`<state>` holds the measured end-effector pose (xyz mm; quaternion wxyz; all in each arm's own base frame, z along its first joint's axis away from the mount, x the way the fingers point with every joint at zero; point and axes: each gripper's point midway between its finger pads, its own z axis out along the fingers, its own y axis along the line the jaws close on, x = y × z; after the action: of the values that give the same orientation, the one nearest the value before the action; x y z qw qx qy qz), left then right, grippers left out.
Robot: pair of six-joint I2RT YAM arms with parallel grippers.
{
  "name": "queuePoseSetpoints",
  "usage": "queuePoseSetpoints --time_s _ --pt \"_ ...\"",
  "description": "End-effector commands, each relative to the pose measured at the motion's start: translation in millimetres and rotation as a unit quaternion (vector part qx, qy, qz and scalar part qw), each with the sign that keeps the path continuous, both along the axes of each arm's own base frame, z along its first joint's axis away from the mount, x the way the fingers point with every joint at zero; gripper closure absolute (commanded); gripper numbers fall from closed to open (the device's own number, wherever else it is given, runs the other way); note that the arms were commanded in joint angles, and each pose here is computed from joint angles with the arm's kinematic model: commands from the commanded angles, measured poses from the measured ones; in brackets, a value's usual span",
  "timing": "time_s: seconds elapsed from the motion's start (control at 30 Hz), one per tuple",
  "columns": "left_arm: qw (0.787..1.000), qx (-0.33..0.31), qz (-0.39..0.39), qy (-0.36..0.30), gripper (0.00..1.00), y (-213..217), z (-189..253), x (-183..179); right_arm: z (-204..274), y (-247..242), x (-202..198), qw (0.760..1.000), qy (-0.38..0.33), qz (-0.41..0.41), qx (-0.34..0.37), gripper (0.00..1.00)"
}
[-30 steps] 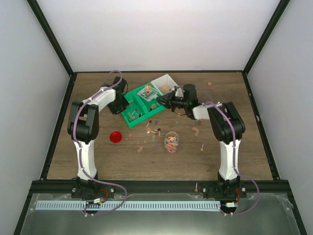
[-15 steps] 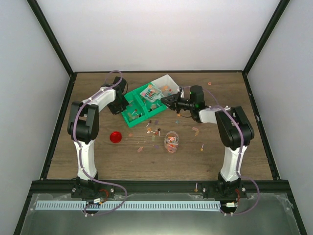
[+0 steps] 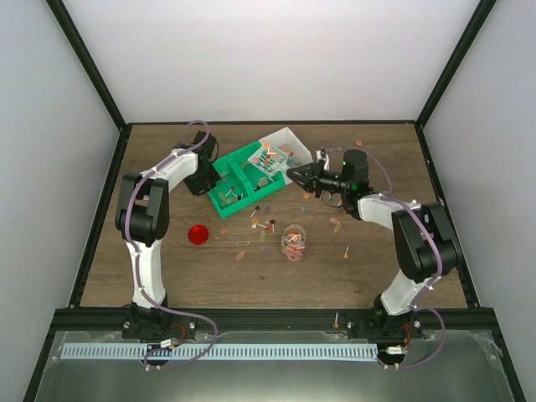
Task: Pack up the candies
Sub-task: Scoop the fake candies from the storage box, then place the fake candies in the packing bottle.
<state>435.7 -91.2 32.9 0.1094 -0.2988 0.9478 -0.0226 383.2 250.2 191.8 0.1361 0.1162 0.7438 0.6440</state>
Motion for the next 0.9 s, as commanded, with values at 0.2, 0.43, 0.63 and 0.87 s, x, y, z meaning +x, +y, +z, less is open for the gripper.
queuePoseSetpoints --time_s 0.2,0.43,0.63,0.87 --pt "0.999 -0.046 0.005 0.021 0.90 -7.5 -22.3 -6.6 45.6 -31.2 -56.1 0.998 -0.054 0.012 -0.004 0.99" --pt "0.998 -0.062 0.003 0.017 0.86 -12.4 -17.4 -5.6 51.6 -62.3 -99.3 0.998 -0.050 0.003 -0.028 0.99" --pt "0.998 -0.068 0.006 0.015 0.84 -13.4 -16.7 -8.5 53.2 -68.1 -144.3 0.998 -0.044 0.013 -0.034 0.99" --pt "0.997 -0.074 -0.006 0.002 0.76 -15.8 -9.5 -5.3 47.3 -75.7 -186.4 0.999 -0.026 0.005 -0.047 0.99"
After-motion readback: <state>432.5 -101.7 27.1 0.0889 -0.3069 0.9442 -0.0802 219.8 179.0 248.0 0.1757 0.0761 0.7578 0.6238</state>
